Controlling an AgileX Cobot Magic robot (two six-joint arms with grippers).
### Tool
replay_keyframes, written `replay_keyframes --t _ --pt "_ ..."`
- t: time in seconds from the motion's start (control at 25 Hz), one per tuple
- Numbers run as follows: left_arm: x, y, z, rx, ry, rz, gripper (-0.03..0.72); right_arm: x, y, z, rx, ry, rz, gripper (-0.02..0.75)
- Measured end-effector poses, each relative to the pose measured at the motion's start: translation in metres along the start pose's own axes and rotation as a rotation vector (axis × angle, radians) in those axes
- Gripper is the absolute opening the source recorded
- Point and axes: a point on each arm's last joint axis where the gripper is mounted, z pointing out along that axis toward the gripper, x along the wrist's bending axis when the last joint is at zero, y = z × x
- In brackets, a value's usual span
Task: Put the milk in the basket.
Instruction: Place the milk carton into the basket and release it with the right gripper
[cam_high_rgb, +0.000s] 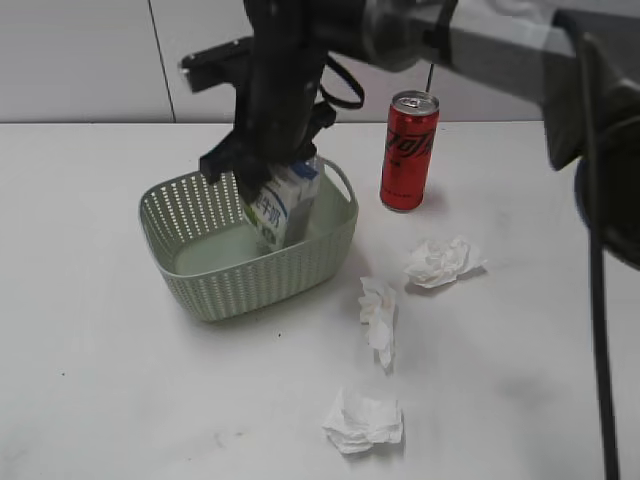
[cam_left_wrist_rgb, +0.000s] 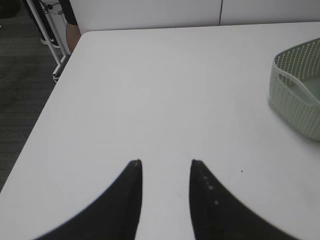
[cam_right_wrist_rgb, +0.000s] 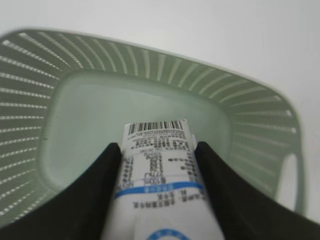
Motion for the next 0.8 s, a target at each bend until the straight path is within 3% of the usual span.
replay_keyframes --t 0.16,0.36,0.44,0.6,0.8 --pt "0.000 0.000 0.000 0.000 0.000 0.000 0.239 0.000 -0.010 0.040 0.059 -0.003 -0.007 0.349" --pt "0.000 0.000 0.000 0.000 0.000 0.000 0.239 0.000 -0.011 0.049 0.050 -0.004 -0.010 0.349" --pt "0.000 0.000 0.000 0.000 0.000 0.000 0.239 0.000 -0.010 0.049 0.046 -0.004 -0.010 0.402" --pt "0.000 0.000 0.000 0.000 0.000 0.000 0.239 0.000 -0.009 0.049 0.038 0.002 -0.007 0.598" --pt "0.000 0.000 0.000 0.000 0.000 0.000 0.239 0.000 -0.006 0.039 0.029 0.005 -0.009 0.651"
